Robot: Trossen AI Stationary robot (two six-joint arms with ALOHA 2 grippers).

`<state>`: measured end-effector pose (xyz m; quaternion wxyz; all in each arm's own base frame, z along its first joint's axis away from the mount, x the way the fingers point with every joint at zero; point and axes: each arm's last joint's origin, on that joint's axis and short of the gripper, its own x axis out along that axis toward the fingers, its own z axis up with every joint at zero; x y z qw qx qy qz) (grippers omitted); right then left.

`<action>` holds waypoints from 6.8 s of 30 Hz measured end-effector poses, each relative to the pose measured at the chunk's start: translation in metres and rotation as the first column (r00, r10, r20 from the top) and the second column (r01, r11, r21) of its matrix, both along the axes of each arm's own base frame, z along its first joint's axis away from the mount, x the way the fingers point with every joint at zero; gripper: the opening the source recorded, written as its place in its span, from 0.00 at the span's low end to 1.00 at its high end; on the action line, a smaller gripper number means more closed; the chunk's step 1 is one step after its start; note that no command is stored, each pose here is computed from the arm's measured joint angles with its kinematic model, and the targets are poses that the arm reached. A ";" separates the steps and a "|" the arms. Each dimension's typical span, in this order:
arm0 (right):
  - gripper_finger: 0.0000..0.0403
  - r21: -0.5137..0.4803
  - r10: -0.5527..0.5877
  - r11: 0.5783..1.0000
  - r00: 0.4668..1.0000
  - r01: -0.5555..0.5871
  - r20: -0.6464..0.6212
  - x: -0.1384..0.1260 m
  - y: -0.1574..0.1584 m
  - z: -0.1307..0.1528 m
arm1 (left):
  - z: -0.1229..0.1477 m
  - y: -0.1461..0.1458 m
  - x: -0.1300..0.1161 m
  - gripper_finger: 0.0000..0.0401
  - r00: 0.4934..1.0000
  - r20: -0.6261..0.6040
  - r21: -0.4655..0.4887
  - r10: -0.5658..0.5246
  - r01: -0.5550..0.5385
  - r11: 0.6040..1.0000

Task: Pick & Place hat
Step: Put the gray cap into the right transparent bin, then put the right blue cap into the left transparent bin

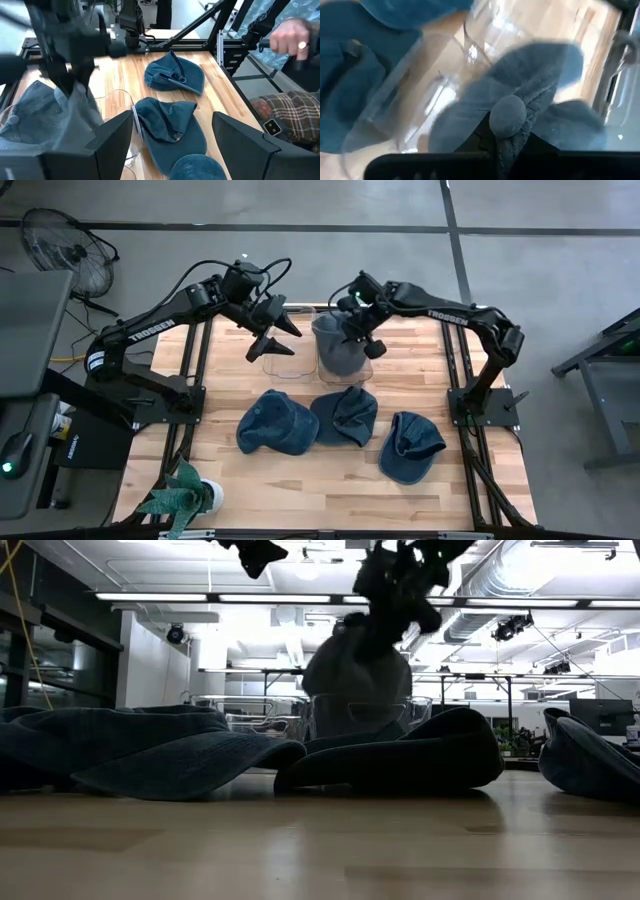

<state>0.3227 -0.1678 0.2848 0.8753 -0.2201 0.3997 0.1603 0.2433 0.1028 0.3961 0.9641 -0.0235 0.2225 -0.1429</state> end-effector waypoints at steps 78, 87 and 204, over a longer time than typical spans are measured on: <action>0.54 0.113 -0.465 0.884 0.878 0.453 0.115 -0.095 0.063 0.084 | -0.022 0.000 -0.013 0.68 0.940 -0.288 0.047 0.185 -0.179 0.983; 0.54 0.180 -0.486 0.847 0.866 0.500 -0.118 -0.102 0.085 0.060 | -0.067 -0.010 -0.007 0.68 0.930 -0.343 0.005 0.130 -0.136 0.991; 0.01 0.122 -0.173 0.959 0.866 0.257 -0.469 -0.108 0.194 -0.076 | -0.129 -0.059 0.010 0.68 0.942 -0.335 -0.104 0.020 -0.058 0.993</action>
